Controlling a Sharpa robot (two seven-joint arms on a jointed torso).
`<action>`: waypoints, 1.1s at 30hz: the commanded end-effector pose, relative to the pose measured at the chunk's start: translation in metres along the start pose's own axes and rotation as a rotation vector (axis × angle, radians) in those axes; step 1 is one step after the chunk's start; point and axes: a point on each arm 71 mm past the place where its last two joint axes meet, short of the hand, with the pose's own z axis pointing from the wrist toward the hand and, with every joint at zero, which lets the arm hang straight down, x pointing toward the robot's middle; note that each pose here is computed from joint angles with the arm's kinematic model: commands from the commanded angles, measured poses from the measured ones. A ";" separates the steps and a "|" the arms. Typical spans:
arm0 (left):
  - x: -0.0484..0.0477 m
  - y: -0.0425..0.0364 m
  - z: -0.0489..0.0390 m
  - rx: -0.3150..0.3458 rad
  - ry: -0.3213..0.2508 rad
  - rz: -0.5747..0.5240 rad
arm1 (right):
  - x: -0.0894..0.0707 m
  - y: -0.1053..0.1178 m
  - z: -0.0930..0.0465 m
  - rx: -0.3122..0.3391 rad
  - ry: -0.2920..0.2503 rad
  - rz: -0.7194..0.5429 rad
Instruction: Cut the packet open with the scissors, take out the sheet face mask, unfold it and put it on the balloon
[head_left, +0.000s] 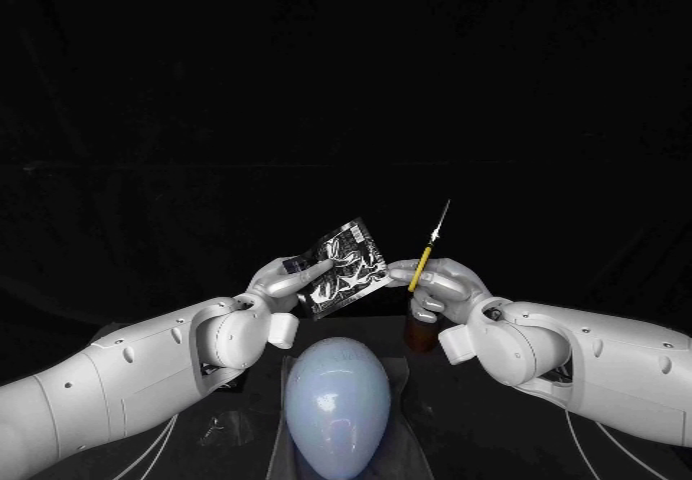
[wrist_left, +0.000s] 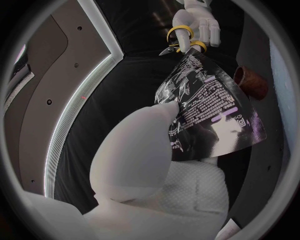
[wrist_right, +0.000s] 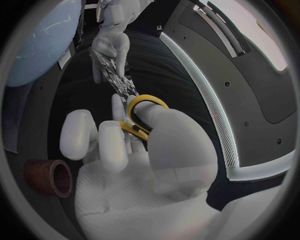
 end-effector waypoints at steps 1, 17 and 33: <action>-0.0020 -0.0024 -0.0005 0.011 -0.012 0.005 | 0.003 0.000 -0.005 -0.012 0.078 -0.004; -0.0029 -0.0157 -0.0008 -0.067 0.063 0.075 | -0.012 -0.032 -0.055 0.135 0.144 -0.032; 0.0211 -0.0083 0.0162 -0.099 0.100 0.065 | -0.009 -0.069 -0.102 0.282 0.218 -0.022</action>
